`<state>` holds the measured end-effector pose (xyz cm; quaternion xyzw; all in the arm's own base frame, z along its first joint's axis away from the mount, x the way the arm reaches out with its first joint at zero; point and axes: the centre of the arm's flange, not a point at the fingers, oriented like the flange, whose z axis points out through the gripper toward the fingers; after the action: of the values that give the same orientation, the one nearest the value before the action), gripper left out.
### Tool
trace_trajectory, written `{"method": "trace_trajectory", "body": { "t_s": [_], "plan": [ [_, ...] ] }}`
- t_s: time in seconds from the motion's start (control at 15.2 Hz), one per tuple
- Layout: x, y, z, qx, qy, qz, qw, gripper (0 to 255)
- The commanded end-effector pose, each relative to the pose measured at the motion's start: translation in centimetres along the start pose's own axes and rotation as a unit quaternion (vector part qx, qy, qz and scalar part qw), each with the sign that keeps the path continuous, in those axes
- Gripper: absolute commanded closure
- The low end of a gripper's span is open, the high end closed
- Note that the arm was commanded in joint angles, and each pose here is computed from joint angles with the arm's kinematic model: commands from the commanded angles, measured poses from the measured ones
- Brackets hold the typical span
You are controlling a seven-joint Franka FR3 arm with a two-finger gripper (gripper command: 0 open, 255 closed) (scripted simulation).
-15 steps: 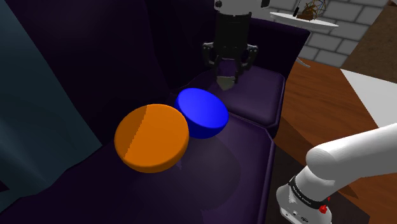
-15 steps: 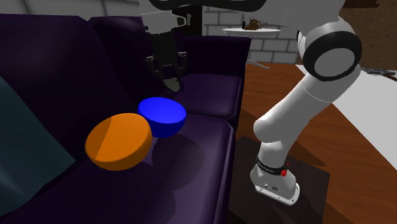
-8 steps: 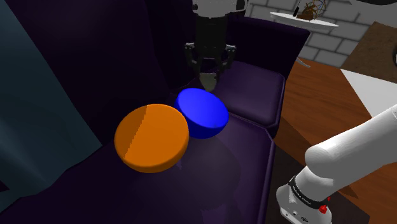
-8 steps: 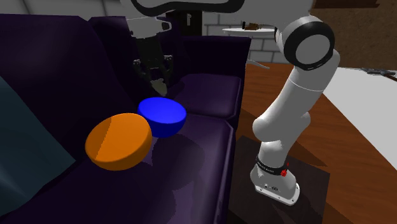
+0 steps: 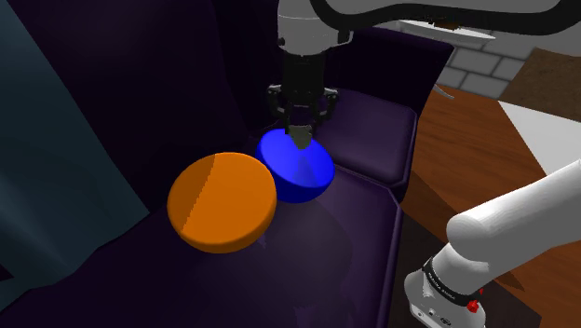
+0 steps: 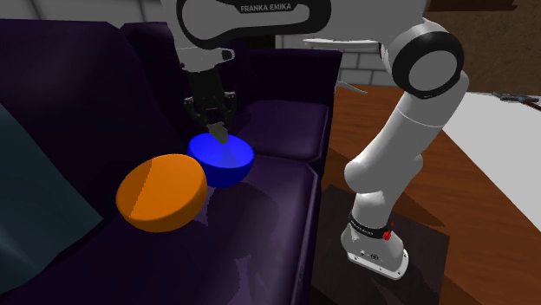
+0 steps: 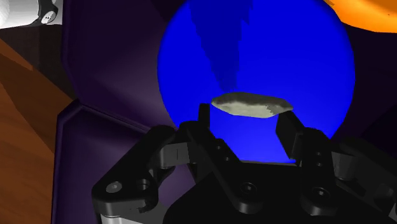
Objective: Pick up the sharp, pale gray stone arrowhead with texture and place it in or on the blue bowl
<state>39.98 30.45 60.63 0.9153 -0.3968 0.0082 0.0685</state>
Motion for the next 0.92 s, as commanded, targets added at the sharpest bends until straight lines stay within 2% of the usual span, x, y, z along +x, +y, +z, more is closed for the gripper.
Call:
{"method": "trace_trajectory", "body": {
  "t_s": [0.0, 0.13, 0.59, 0.66, 0.86],
  "plan": [
    [-0.09, -0.12, 1.03, 0.0, 0.0, 0.0, 1.0, 255],
    [-0.16, -0.24, 1.98, 0.0, 0.0, 0.0, 1.0, 255],
    [-0.16, -0.24, 1.98, 0.0, 0.0, 0.0, 1.0, 255],
    [-0.15, -0.24, 1.98, 0.0, 0.0, 0.0, 1.0, 0],
    [-0.15, -0.24, 1.98, 0.0, 0.0, 0.0, 1.0, 0]
  ]
}}
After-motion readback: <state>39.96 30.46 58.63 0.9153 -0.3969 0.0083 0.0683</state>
